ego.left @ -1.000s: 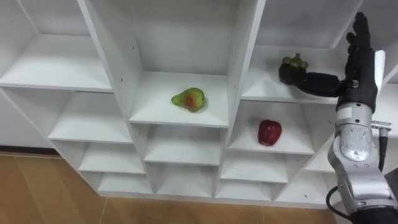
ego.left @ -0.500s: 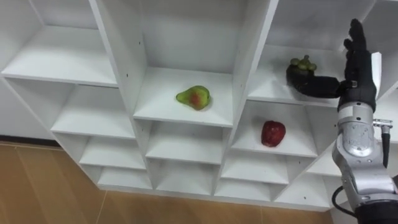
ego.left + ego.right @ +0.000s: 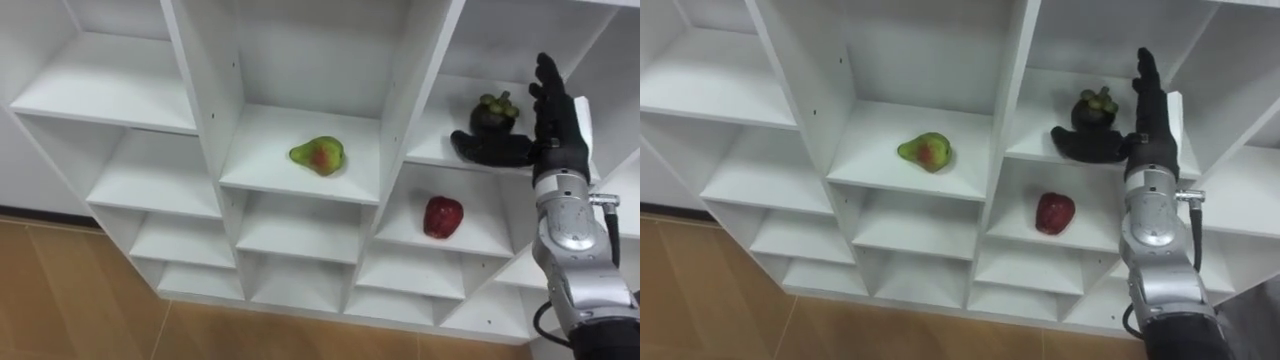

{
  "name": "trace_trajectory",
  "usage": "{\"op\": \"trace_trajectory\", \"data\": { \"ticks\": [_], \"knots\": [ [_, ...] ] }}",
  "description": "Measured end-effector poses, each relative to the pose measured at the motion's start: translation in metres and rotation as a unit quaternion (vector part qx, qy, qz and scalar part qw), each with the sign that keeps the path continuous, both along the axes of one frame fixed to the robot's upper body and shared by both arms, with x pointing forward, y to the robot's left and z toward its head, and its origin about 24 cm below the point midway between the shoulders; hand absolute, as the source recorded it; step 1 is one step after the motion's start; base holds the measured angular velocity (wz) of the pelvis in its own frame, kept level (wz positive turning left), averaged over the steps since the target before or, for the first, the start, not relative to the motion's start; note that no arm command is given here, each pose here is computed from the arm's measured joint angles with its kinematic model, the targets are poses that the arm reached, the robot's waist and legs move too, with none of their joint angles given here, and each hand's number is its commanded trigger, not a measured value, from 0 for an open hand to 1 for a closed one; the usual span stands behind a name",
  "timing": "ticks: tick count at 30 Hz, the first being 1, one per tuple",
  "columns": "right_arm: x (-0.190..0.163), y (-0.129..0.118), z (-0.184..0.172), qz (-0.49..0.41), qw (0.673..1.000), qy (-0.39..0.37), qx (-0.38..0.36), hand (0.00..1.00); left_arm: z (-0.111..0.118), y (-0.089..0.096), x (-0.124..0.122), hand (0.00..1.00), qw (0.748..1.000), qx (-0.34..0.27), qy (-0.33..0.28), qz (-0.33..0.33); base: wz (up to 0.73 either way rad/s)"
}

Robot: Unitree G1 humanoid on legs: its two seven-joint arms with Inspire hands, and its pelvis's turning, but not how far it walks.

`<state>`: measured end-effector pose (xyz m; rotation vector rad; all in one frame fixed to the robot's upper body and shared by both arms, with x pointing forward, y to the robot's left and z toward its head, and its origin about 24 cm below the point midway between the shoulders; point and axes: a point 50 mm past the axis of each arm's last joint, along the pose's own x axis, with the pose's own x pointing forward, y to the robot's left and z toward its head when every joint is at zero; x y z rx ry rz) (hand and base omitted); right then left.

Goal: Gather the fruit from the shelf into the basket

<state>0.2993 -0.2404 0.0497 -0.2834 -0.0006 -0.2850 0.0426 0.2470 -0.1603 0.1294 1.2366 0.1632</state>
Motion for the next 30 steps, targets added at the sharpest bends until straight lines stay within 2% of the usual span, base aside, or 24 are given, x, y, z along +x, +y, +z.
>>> {"op": "trace_trajectory", "data": {
  "ticks": [9, 15, 30],
  "knots": [
    [0.008, 0.002, 0.008, 0.007, 1.000, -0.010, 0.003, 0.00, 0.000, 0.000, 0.000, 1.00, 1.000, 0.000, 0.000, -0.001, 0.00],
    [0.009, -0.001, -0.005, 0.009, 1.000, 0.023, 0.005, 0.00, -0.001, -0.001, -0.001, 1.00, 1.000, -0.002, 0.003, 0.001, 0.00],
    [0.010, -0.004, -0.012, 0.021, 0.999, 0.046, 0.004, 0.00, -0.001, -0.002, -0.002, 1.00, 1.000, -0.008, 0.008, 0.000, 0.04]
  ]
}}
